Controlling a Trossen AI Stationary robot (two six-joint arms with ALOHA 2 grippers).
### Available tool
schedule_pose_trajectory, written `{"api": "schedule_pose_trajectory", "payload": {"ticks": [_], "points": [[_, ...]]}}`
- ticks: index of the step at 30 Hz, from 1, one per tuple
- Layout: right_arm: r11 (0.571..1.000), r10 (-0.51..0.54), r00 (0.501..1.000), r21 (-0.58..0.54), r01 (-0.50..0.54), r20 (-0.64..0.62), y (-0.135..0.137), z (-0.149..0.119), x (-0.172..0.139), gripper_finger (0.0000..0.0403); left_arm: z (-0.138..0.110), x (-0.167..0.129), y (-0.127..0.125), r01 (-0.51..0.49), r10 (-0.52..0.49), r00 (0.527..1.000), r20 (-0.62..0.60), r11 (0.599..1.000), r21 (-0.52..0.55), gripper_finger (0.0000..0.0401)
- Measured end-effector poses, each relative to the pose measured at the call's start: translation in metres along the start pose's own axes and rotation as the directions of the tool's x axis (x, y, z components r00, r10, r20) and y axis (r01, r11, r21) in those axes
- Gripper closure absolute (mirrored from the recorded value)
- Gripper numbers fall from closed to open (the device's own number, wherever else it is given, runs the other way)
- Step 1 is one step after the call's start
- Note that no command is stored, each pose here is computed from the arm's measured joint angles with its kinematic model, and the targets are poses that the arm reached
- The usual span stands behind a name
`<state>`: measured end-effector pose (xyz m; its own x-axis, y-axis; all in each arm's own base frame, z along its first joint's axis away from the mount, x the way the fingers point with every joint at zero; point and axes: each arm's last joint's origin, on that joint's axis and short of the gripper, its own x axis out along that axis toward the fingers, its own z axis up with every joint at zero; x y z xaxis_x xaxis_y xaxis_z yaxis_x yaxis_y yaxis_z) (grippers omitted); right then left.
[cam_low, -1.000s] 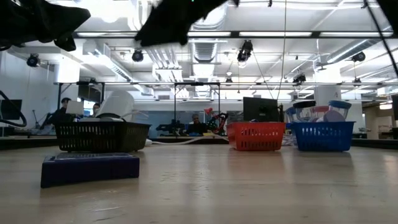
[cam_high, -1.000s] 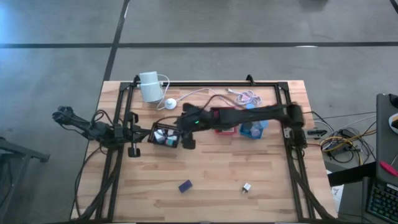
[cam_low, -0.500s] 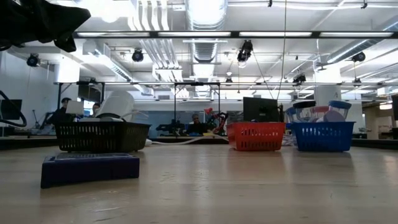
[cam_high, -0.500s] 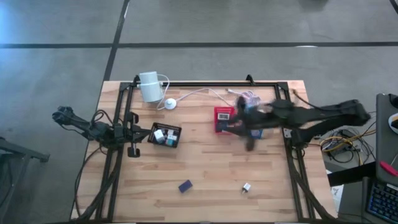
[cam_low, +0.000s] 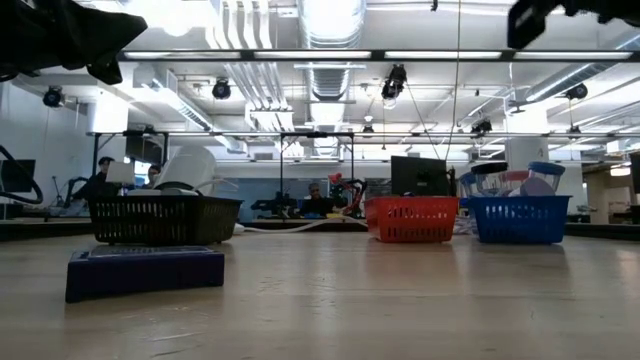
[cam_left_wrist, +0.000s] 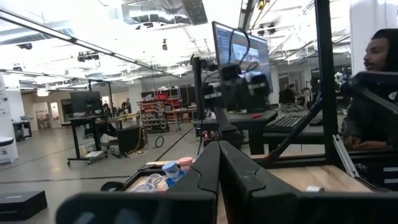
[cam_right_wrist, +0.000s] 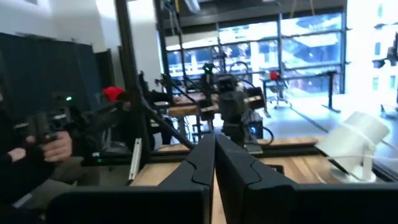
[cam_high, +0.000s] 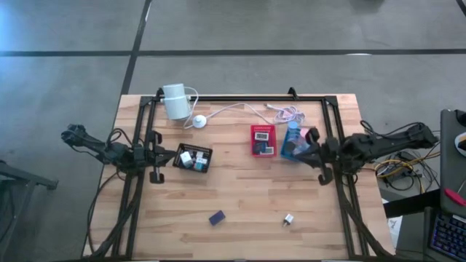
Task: Pick & Place Office items
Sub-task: Put the dark blue digital clock into the red bin
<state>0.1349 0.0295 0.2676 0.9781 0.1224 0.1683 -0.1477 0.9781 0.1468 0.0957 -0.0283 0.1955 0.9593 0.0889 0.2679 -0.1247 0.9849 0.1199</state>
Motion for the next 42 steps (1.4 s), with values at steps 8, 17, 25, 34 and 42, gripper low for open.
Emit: {"api": "schedule_pose_trajectory", "payload": {"ticks": [8,17,25,34,42], "points": [[0.996,0.001,0.999,-0.084,0.003,0.05,-0.01,-0.046,-0.027,0.0394,0.001,0.0,0.002,-0.043,0.043,0.999,0.002,0.999,0.022,0.039],[0.989,0.058,0.995,-0.142,-0.046,0.077,-0.013,-0.068,-0.038,0.0394,-0.004,0.0,0.001,-0.054,0.052,0.998,-0.045,0.997,-0.048,0.039],[0.99,0.068,0.995,-0.132,-0.058,0.073,-0.013,-0.068,-0.038,0.0394,-0.008,0.001,0.003,-0.203,0.194,0.974,-0.115,0.976,-0.075,0.0396],[0.979,0.046,0.996,-0.203,-0.03,0.071,-0.013,-0.069,-0.037,0.0394,0.03,0.032,-0.003,-0.202,0.192,0.928,-0.318,0.979,0.002,0.0399],[0.973,-0.026,0.997,-0.228,0.043,0.078,-0.015,-0.069,-0.037,0.0394,0.049,0.085,-0.031,-0.135,0.087,0.76,-0.644,0.991,-0.025,0.04]]}}
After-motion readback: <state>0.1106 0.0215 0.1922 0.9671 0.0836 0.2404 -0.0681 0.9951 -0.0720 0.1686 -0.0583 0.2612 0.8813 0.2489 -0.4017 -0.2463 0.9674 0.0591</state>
